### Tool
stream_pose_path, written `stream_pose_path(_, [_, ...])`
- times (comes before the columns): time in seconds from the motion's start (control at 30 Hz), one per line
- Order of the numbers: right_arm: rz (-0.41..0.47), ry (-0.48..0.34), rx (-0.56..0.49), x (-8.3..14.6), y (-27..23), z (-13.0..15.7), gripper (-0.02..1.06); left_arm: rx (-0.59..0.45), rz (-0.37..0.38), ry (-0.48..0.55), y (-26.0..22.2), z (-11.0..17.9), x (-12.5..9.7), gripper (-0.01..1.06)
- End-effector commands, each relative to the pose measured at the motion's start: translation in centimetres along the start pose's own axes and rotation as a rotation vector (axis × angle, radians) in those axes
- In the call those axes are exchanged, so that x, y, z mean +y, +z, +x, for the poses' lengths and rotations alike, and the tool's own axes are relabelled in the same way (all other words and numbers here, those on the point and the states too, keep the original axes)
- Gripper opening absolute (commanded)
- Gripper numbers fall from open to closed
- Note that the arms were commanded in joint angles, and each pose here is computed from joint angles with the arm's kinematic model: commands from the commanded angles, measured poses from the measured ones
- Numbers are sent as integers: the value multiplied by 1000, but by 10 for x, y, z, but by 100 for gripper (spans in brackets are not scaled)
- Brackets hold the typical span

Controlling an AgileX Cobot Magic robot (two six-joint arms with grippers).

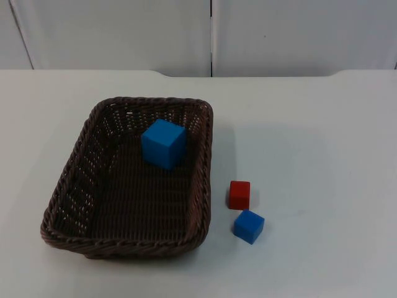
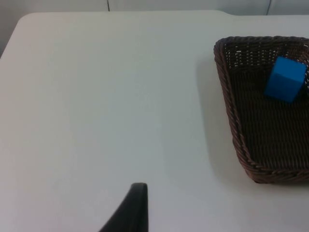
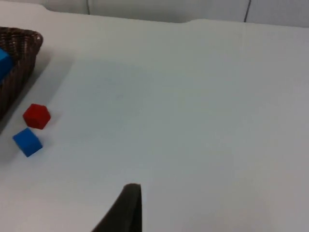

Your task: Pick up the basket with the left hand and place the largest block into the basket with the right hand.

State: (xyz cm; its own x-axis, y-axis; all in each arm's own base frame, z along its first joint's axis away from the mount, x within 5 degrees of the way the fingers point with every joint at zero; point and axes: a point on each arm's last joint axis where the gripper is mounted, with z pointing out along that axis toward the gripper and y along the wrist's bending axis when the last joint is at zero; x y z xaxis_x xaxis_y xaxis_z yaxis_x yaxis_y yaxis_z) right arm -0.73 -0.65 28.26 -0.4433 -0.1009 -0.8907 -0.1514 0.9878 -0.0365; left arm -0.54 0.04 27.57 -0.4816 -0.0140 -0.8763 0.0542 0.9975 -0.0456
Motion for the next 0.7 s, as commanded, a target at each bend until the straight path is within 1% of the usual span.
stream_pose_path(0.0, [39,16,5,0,2,2,105,-12,3,-4,0,0,0,105])
stream_pose_path(0.1, [74,29,6,0,2,2,105,-12,3,-4,0,0,0,105])
stream_pose_path(0.2, [89,37,7,0,2,2,105,-12,3,-4,0,0,0,105])
stream_pose_path(0.67, [104,44,8,0,1,2,105,-12,3,-4,0,0,0,105])
